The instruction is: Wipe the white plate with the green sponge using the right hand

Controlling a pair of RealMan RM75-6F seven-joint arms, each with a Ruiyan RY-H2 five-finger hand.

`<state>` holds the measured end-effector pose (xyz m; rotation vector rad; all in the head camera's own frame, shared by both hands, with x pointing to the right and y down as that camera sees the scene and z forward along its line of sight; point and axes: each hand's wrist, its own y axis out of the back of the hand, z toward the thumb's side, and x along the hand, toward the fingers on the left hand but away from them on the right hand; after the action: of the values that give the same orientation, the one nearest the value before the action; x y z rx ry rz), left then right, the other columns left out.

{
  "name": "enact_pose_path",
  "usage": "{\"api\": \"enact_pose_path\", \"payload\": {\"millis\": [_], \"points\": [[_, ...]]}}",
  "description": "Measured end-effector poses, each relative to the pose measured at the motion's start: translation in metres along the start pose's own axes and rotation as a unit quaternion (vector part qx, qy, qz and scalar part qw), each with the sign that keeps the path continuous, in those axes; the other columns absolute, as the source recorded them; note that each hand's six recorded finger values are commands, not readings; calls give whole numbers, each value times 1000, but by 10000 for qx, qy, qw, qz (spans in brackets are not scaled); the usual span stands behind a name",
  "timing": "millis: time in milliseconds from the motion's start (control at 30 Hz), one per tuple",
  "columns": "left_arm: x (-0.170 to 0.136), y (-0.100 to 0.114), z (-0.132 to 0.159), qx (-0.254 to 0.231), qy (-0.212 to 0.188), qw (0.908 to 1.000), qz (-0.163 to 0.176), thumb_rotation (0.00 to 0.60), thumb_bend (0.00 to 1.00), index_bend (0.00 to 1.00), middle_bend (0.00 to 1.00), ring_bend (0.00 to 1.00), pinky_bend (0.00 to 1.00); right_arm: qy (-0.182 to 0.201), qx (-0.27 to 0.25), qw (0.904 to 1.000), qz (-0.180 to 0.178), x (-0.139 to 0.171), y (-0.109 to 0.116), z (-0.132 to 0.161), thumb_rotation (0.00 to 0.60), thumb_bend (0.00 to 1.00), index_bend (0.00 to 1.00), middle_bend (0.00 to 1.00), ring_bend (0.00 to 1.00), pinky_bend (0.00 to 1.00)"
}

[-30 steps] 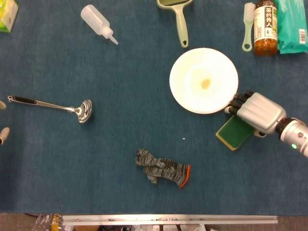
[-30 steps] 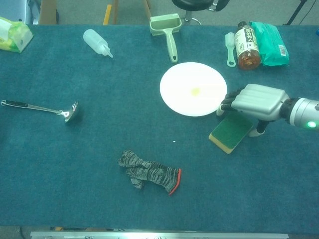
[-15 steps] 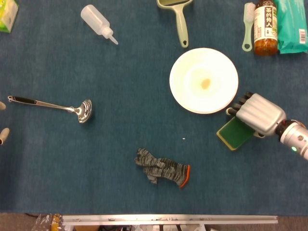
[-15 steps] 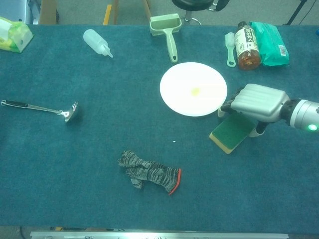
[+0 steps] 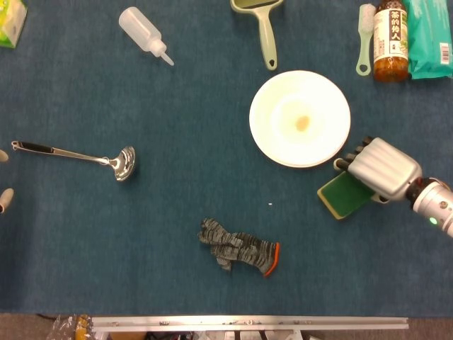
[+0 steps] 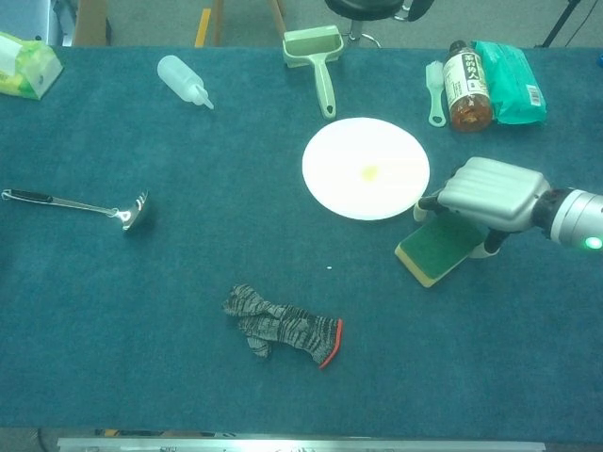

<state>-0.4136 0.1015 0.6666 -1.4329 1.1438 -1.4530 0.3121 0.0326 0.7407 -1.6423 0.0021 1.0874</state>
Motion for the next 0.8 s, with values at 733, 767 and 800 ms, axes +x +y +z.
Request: {"api": "enact_pose_path", "payload": {"millis": [733, 767, 800], "points": [[2, 0, 3, -41, -44, 10000, 26, 600, 182, 380, 304, 221, 358, -383, -188, 9981, -455, -11, 61, -19, 600, 122, 322, 527, 484, 371], [2, 0, 3, -41, -54, 10000, 27, 600, 182, 380, 304, 221, 358, -418, -139, 9981, -433, -15, 63, -20, 600, 122, 322, 527, 484, 371], [1, 0, 3, -42, -67, 10000, 35, 600, 182, 380, 304, 221, 358, -444, -102, 9981, -412, -17, 64, -22, 600, 122, 322, 527, 483, 371]]}}
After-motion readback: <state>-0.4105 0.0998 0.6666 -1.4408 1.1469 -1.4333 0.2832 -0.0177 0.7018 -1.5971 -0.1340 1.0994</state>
